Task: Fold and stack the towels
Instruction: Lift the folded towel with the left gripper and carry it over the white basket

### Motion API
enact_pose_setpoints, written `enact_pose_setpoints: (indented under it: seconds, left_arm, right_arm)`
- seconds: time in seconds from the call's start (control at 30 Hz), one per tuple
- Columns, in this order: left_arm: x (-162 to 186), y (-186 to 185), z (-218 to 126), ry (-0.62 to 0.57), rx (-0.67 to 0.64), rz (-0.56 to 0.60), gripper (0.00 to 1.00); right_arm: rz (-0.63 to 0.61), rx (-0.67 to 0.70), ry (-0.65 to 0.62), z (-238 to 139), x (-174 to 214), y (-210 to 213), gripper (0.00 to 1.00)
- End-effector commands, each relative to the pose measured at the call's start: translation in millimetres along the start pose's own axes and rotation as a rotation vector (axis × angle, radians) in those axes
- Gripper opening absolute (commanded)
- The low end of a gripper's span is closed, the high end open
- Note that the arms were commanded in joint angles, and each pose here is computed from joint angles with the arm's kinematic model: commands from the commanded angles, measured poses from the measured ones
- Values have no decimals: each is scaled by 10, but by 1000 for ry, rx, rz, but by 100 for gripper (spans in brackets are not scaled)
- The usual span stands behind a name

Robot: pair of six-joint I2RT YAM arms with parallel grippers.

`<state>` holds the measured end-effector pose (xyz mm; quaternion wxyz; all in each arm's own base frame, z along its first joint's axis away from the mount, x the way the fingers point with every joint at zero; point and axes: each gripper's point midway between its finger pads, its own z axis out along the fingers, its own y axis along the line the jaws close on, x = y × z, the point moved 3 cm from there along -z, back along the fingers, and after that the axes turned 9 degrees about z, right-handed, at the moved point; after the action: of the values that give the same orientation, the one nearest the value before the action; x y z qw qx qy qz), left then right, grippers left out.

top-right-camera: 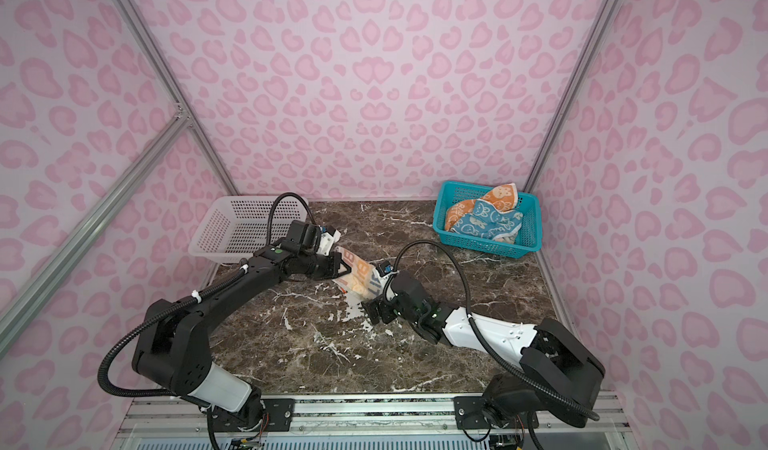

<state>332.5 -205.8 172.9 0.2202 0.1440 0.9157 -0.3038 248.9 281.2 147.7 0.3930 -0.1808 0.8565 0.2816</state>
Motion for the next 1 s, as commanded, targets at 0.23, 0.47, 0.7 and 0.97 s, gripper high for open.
enact_pose_setpoints:
  seconds: [0.23, 0.47, 0.7, 0.97]
  left_arm:
    - [-599, 331, -661, -90, -213, 136, 3]
    - [-1038, 644, -1005, -185, -306, 169, 3]
    - [-1283, 1197, -1197, -209, -387, 146, 3]
    - [-1359, 1740, -1264, -144, -430, 110, 3]
  right_arm:
    - [-42, -29, -137, -114, -493, 203, 100]
    - [-59, -66, -82, -18, -563, 325, 100]
    - [-75, -80, -91, -13, -563, 342, 99]
    - [-94, -74, -89, -12, -582, 345, 100]
